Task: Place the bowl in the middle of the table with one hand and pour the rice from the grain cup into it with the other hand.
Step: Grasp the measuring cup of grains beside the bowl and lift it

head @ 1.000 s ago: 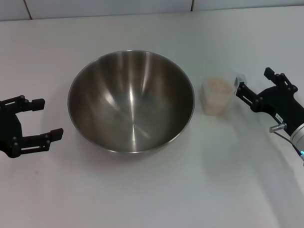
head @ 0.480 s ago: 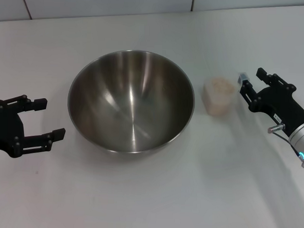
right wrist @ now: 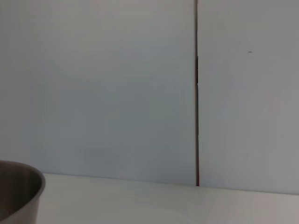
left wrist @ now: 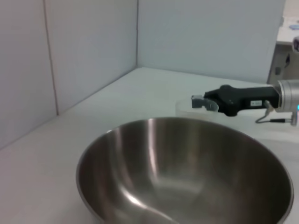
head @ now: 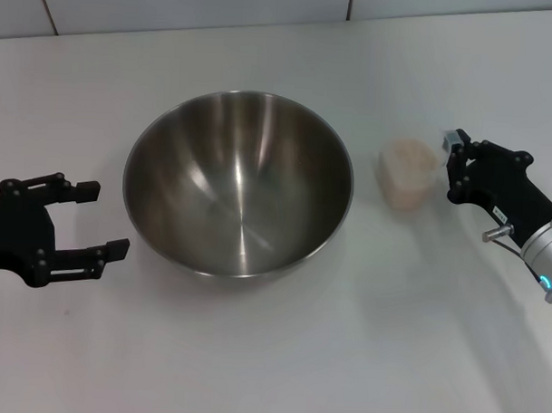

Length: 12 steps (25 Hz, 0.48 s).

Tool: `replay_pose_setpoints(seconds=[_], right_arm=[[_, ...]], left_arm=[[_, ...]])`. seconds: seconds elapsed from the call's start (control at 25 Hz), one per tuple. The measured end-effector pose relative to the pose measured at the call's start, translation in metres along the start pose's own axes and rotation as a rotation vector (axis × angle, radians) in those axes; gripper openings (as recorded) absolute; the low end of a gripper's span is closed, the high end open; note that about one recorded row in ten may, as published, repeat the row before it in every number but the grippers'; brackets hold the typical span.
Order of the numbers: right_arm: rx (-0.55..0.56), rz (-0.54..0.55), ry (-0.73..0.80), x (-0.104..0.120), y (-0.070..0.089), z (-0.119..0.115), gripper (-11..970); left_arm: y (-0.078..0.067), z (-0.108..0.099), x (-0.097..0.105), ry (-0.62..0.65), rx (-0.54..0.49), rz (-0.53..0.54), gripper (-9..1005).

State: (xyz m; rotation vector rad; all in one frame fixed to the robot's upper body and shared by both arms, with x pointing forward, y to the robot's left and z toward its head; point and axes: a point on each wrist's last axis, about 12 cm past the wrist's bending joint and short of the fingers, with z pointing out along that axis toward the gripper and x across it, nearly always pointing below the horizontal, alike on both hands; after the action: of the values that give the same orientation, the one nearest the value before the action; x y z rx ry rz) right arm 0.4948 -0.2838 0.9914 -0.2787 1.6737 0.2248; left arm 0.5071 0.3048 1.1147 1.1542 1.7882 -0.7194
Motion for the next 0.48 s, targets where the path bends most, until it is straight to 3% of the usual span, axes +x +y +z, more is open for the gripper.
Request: replay_pose_setpoints(seconds=[0.08,0.48], right_arm=[[-0.001,0.0,0.0,0.0,0.0,0.0,29],[0.009,0.01,-0.062,-0.005,-0.001,-0.005,13]], left_arm=[[0.004,0.003,-0.007,0.039,0.011,0.017,829],[0.009,0.007,-0.023,0.048,0.029,0.064,829]])
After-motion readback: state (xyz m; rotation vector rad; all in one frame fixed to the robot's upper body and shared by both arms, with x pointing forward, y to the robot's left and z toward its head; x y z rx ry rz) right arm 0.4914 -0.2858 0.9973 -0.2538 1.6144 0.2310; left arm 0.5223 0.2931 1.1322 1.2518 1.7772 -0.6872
